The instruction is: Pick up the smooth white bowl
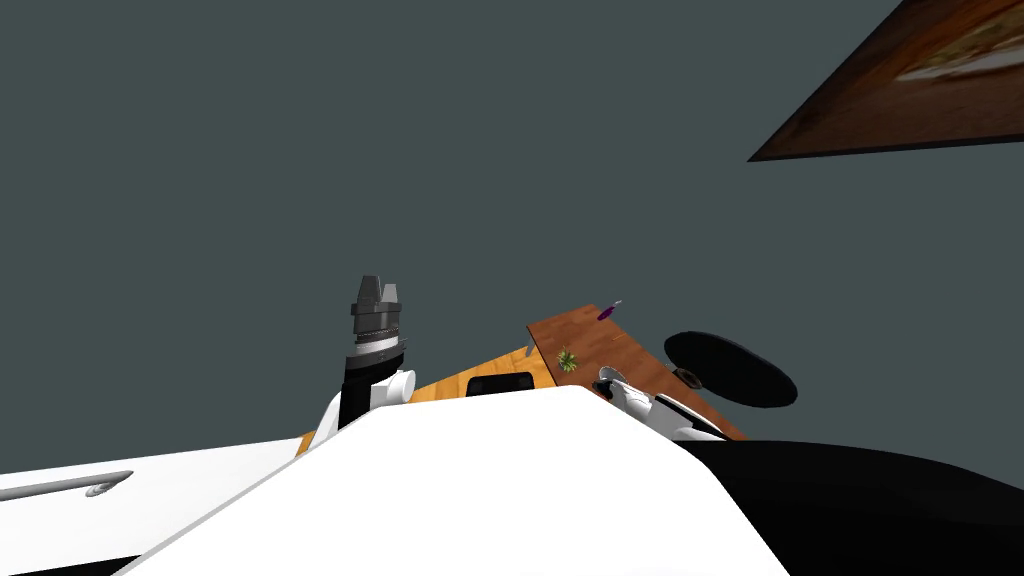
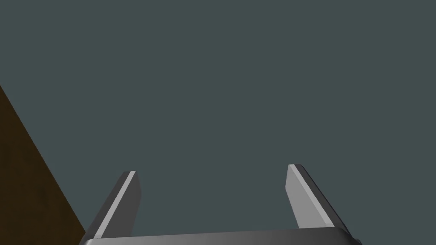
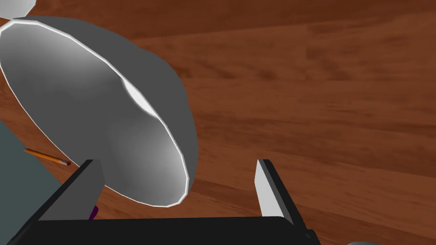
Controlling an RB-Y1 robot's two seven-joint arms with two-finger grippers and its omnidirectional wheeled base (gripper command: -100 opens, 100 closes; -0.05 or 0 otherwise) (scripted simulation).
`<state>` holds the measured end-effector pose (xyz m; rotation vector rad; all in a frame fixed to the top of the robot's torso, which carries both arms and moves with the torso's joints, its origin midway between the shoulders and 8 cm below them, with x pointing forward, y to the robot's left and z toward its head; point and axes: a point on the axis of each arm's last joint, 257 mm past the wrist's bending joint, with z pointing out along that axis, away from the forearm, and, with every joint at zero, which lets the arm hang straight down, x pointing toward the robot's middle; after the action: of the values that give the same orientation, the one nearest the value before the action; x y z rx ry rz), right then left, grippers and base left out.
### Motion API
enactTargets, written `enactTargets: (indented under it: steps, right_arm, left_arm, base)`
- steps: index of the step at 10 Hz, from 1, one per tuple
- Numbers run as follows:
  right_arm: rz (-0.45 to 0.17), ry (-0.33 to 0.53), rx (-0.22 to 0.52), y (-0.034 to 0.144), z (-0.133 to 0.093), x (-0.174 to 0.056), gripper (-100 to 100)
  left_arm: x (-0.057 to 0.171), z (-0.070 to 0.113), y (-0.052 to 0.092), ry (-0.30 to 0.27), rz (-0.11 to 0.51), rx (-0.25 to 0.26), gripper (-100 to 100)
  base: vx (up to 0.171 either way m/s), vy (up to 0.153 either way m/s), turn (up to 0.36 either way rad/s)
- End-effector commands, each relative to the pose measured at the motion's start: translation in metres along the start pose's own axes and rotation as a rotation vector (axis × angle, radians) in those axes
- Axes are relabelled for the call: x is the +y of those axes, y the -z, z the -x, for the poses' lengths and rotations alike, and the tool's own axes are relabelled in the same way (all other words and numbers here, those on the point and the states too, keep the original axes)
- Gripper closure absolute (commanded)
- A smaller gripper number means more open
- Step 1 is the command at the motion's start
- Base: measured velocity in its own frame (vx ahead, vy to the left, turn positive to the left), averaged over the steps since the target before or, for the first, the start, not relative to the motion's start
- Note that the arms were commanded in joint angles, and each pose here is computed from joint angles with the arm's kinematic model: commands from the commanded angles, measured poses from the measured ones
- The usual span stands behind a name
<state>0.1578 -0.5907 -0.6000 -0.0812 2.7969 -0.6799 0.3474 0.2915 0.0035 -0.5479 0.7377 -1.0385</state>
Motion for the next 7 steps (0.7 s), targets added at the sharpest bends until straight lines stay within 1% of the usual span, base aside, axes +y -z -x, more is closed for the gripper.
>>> enactTargets:
  steps: [1, 2, 3, 4, 5, 6, 7]
  right_arm:
    - [0.000, 0.000, 0.000, 0.000, 0.000, 0.000, 0]
    - [-0.005, -0.010, 0.021, 0.001, -0.015, 0.003, -100]
    - [-0.005, -0.027, 0.021, 0.001, -0.015, 0.003, -100]
    - [-0.011, -0.020, 0.041, 0.003, -0.031, 0.005, -100]
    - [-0.012, -0.047, 0.041, 0.003, -0.031, 0.005, -100]
    - [-0.018, -0.039, 0.060, 0.006, -0.046, 0.008, -100]
    - [-0.017, -0.072, 0.062, 0.006, -0.046, 0.008, -100]
  left_arm:
    - [0.000, 0.000, 0.000, 0.000, 0.000, 0.000, 0]
    - [0.000, 0.000, 0.000, 0.000, 0.000, 0.000, 0]
    - [0.000, 0.000, 0.000, 0.000, 0.000, 0.000, 0]
    - [0.000, 0.000, 0.000, 0.000, 0.000, 0.000, 0]
    - [0.000, 0.000, 0.000, 0.000, 0.000, 0.000, 0]
    - [0.000, 0.000, 0.000, 0.000, 0.000, 0.000, 0]
    - [0.000, 0.000, 0.000, 0.000, 0.000, 0.000, 0]
  base:
    - [0.000, 0.000, 0.000]
    - [-0.012, -0.020, 0.208]
    - [-0.011, -0.029, 0.157]
    - [-0.017, -0.042, 0.247]
    - [-0.015, -0.041, 0.097]
    - [-0.016, -0.032, 0.203]
    - [-0.020, -0.031, 0.112]
